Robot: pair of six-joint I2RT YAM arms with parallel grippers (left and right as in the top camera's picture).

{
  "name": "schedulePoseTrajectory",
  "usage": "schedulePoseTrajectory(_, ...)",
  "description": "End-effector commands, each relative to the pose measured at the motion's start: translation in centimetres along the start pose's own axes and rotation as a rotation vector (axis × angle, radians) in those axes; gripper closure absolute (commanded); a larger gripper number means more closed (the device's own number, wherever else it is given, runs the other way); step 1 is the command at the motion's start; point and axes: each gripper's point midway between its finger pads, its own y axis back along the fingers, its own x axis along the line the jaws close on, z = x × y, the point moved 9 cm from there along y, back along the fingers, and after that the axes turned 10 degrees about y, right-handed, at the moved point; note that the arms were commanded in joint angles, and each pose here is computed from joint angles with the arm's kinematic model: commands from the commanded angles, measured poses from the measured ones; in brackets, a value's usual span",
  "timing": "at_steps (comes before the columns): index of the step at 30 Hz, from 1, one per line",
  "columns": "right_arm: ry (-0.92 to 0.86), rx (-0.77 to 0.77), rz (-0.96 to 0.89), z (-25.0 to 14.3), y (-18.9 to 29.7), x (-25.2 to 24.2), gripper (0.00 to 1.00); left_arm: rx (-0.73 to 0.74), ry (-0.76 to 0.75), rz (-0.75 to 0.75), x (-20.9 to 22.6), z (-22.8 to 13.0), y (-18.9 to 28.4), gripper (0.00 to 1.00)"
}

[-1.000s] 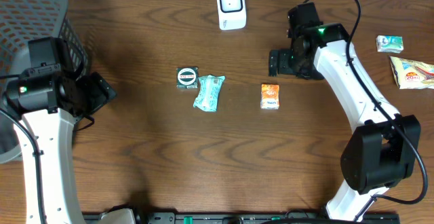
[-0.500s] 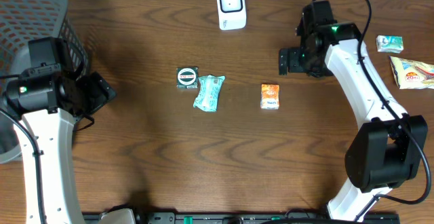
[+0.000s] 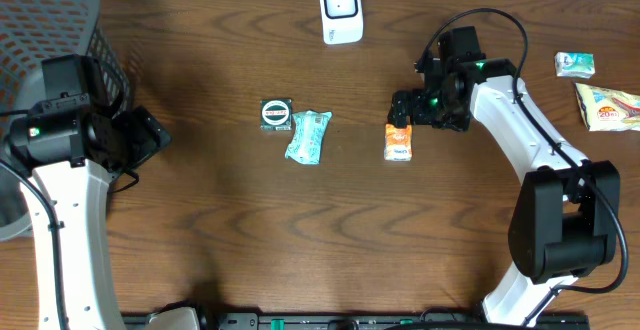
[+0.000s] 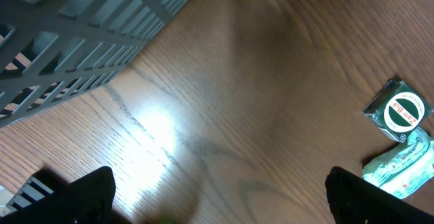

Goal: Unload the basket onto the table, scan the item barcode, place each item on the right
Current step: 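Move the right gripper back over the orange Kleenex pack, then lower the right gripper and grasp the orange Kleenex pack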

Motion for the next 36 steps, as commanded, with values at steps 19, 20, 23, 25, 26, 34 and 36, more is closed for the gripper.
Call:
schedulePoseTrajectory(19, -0.095, 0.011, -0.053, -0.5, 0.2, -1.9, 0.01, -0.008, 0.009, 0.016, 0.3, 0.0, 0.1, 0.02)
schedulePoseTrajectory(20, -0.089, 0.013, -0.052, -0.5, 0.2, -1.9, 0.01, -0.008, 0.009, 0.016, 0.3, 0.0, 0.1, 0.02)
schedulePoseTrajectory(23, -0.091, 0.016, -0.038, -0.6, 0.0, -1.9, 0.01, -0.008, 0.009, 0.016, 0.3, 0.0, 0.1, 0.02)
schedulePoseTrajectory(25, -0.091, 0.017, -0.022, -0.6, -0.1, -1.7, 0.02, -0.008, 0.009, 0.016, 0.3, 0.0, 0.1, 0.02)
schedulePoseTrajectory(26, -0.091, 0.016, -0.023, -0.5, -0.1, -1.8, 0.02, -0.008, 0.009, 0.016, 0.3, 0.0, 0.1, 0.02)
schedulePoseTrajectory(34, -0.085, 0.027, -0.02, -0.8, -0.3, -1.5, 0.04, -0.008, 0.009, 0.016, 0.3, 0.0, 0.1, 0.02)
schedulePoseTrajectory(36, -0.081, 0.03, -0.018, -1.0, -0.7, -1.3, 0.05, -0.008, 0.009, 0.016, 0.3, 0.0, 0.1, 0.03)
